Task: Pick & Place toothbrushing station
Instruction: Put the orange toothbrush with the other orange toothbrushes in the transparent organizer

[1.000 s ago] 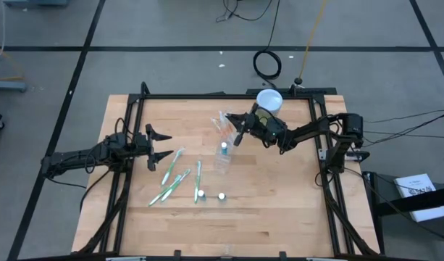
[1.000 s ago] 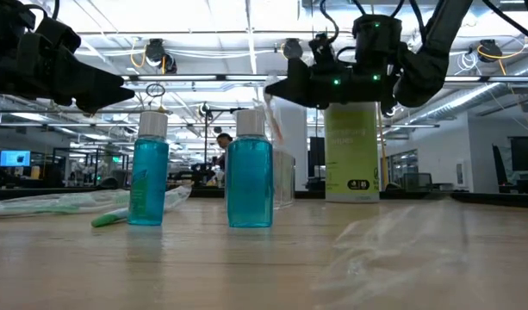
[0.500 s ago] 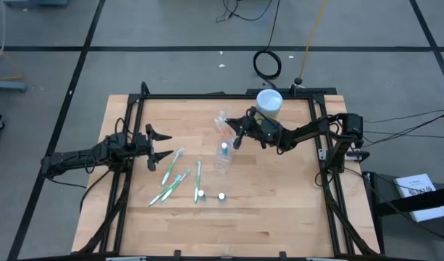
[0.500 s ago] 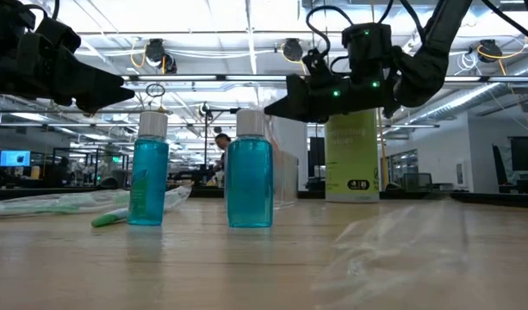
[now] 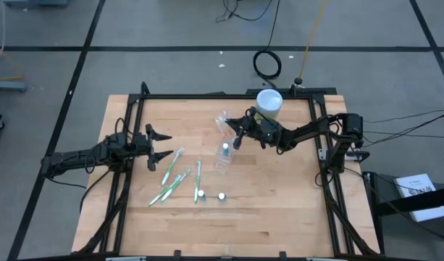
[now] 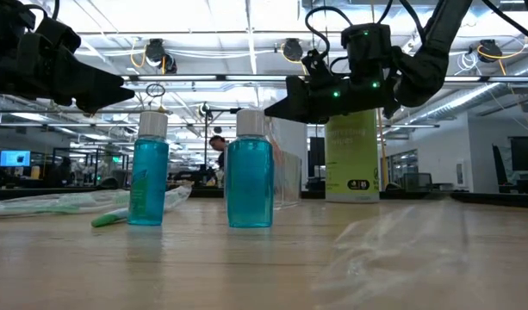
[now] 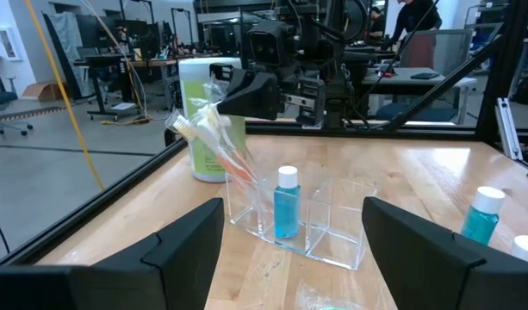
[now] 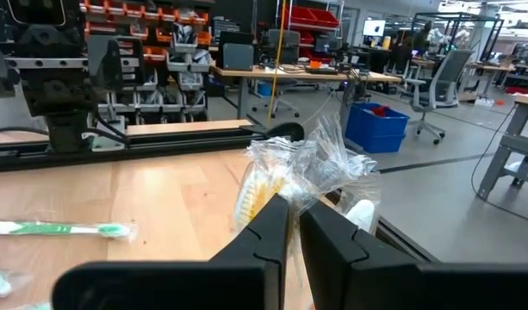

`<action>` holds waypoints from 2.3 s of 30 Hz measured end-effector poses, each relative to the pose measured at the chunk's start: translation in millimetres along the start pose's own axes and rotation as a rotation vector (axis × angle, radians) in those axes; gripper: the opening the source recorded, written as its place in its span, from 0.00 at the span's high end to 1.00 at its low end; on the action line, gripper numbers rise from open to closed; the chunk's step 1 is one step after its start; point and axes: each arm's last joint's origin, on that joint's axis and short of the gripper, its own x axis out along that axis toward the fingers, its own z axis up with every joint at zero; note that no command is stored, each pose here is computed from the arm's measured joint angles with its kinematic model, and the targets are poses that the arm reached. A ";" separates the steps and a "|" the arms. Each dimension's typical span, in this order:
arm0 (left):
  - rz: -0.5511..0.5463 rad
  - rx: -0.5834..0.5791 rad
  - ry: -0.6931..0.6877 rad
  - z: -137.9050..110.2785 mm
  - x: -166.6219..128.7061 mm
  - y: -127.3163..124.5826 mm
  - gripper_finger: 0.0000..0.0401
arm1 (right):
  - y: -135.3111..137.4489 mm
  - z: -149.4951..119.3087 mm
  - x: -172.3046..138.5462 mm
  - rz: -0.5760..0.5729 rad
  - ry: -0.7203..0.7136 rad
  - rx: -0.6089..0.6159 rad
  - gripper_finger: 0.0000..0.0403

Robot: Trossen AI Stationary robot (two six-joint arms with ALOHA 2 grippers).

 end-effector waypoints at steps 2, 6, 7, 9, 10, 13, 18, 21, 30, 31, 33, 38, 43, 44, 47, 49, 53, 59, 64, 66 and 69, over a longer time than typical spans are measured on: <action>0.000 0.000 0.000 -0.1 0.0 0.0 0.29 | 0.2 0.2 0.0 0.003 -0.002 -0.004 0.93; 0.000 0.000 0.000 0.0 0.0 0.0 0.29 | 0.3 -0.3 -0.2 0.004 -0.001 0.001 0.83; 0.000 0.000 0.000 0.0 0.0 0.0 0.29 | 0.4 -0.6 -0.2 0.005 0.000 0.007 0.79; 0.000 0.000 0.001 0.0 0.0 0.0 0.29 | 0.4 -0.6 -0.3 0.005 0.001 0.035 0.72; 0.000 0.000 0.000 0.0 0.0 0.0 0.29 | 0.4 -0.5 -0.3 0.005 0.000 0.048 0.68; 0.000 0.000 0.000 0.0 0.0 0.0 0.29 | 1.2 4.4 -1.9 0.009 -0.011 0.074 0.58; 0.000 0.000 0.000 0.0 0.0 0.0 0.29 | 6.8 19.0 -8.1 0.032 -0.030 0.077 0.49; 0.000 0.000 0.000 -0.1 0.0 0.0 0.29 | 10.9 27.5 -14.5 0.051 0.004 0.072 0.46; 0.000 0.000 0.000 0.0 0.0 0.0 0.29 | 38.0 39.7 -42.8 0.171 0.195 -0.036 0.45; 0.000 0.000 0.000 0.0 0.0 0.0 0.29 | 40.6 39.2 -46.1 0.184 0.225 -0.043 0.45; 0.000 0.000 0.000 0.0 0.0 0.0 0.29 | 44.6 35.9 -51.4 0.201 0.292 -0.044 0.46; 0.000 0.000 0.000 0.0 0.0 0.0 0.29 | 46.0 28.6 -54.3 0.165 0.369 -0.032 0.46; 0.000 0.000 0.000 0.0 0.0 0.0 0.29 | 40.6 19.7 -56.4 0.078 0.458 -0.022 0.47; 0.000 0.000 0.000 0.0 0.0 0.0 0.29 | 40.8 20.4 -56.1 0.083 0.451 -0.019 0.47; 0.000 0.000 0.000 0.0 0.0 0.0 0.29 | 44.9 25.2 -54.6 0.178 0.404 0.009 0.47; 0.000 0.000 0.000 0.0 0.0 0.0 0.29 | 47.9 29.6 -53.8 0.244 0.366 0.063 0.47; 0.000 0.000 0.000 0.0 0.0 0.0 0.29 | 49.8 37.7 -51.6 0.335 0.294 0.143 0.47; 0.000 0.000 0.000 -0.1 0.0 0.0 0.29 | 37.6 41.4 -46.0 0.291 0.249 0.178 0.47; 0.000 0.000 0.000 0.0 0.0 0.0 0.29 | 32.9 47.0 -42.9 0.322 0.193 0.241 0.47; 0.000 0.000 0.000 0.0 0.0 0.0 0.29 | 34.3 43.4 -39.8 0.324 0.189 0.241 0.47; 0.000 0.000 0.000 0.0 0.0 0.0 0.29 | 36.8 35.1 -37.3 0.362 0.221 0.240 0.47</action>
